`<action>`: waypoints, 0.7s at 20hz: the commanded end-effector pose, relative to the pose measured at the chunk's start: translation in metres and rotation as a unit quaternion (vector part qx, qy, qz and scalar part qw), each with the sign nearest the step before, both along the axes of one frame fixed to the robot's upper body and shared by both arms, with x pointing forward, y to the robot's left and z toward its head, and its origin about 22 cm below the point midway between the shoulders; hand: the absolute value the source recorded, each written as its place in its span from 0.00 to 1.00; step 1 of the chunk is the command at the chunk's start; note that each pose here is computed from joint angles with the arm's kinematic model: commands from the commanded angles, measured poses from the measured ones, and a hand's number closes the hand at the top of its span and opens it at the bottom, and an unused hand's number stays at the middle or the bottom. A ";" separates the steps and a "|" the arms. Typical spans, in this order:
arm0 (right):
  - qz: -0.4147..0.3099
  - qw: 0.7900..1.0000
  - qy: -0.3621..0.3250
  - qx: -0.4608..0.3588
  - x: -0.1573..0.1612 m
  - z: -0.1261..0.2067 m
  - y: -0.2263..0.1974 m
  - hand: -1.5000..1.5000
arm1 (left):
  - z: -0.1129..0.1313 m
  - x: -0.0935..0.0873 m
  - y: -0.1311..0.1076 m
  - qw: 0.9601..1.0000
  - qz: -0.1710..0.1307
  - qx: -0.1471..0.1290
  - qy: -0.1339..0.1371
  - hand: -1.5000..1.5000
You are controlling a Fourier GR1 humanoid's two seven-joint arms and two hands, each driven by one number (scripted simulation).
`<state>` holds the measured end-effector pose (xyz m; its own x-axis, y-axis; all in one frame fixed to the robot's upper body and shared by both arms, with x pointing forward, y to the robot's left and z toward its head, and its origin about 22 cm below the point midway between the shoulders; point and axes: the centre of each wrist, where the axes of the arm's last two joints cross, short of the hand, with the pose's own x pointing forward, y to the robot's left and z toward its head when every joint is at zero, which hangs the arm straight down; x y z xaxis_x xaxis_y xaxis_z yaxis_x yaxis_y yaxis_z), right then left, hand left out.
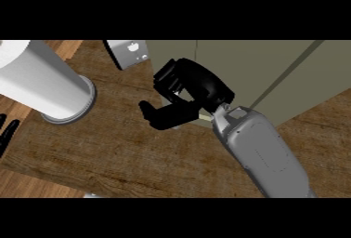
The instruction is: Pick up the bottled water, place it into the cabinet and close the cabinet
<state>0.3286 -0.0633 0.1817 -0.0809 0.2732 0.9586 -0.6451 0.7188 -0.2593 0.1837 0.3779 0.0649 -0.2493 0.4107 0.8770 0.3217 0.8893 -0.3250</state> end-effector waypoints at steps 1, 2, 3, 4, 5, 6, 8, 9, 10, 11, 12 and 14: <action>-0.073 0.996 -0.028 0.042 0.028 0.023 0.017 1.00 | -0.005 -0.005 0.003 1.000 0.008 -0.008 0.002 0.00; -0.077 0.996 -0.031 0.043 0.033 0.028 0.019 1.00 | -0.001 -0.004 0.004 1.000 0.013 0.000 -0.007 0.00; -0.094 0.994 -0.033 0.052 0.034 0.024 0.020 1.00 | 0.001 -0.006 0.009 1.000 0.013 0.002 0.000 0.00; -0.099 0.993 -0.035 0.056 0.036 0.024 0.022 1.00 | -0.004 -0.007 0.008 1.000 0.010 -0.004 -0.001 0.00; -0.105 0.992 -0.036 0.059 0.038 0.032 0.025 1.00 | -0.008 -0.010 0.009 1.000 0.017 -0.005 0.010 0.00; -0.108 0.992 -0.023 0.057 0.043 0.018 0.024 1.00 | -0.010 -0.010 0.007 1.000 0.010 -0.008 0.001 0.00; -0.136 0.987 -0.020 0.085 0.047 0.023 0.018 1.00 | -0.012 -0.014 0.013 1.000 0.015 -0.010 0.009 0.00; -0.138 0.986 -0.018 0.087 0.048 0.021 0.021 1.00 | -0.008 -0.009 0.006 1.000 0.008 -0.018 -0.001 0.00; -0.146 0.983 -0.013 0.108 0.049 0.031 0.020 0.00 | -0.007 -0.008 0.008 1.000 0.017 -0.008 0.002 0.00; -0.161 0.981 -0.002 0.107 0.052 0.013 0.016 0.00 | -0.008 -0.010 0.004 1.000 0.011 -0.008 -0.005 0.00; -0.161 0.979 0.006 0.123 0.054 0.021 0.016 0.00 | -0.016 -0.015 0.008 1.000 0.018 -0.010 0.010 0.00; -0.164 0.978 0.007 0.126 0.055 0.014 0.018 0.00 | -0.002 -0.008 0.011 1.000 0.014 -0.007 -0.007 0.00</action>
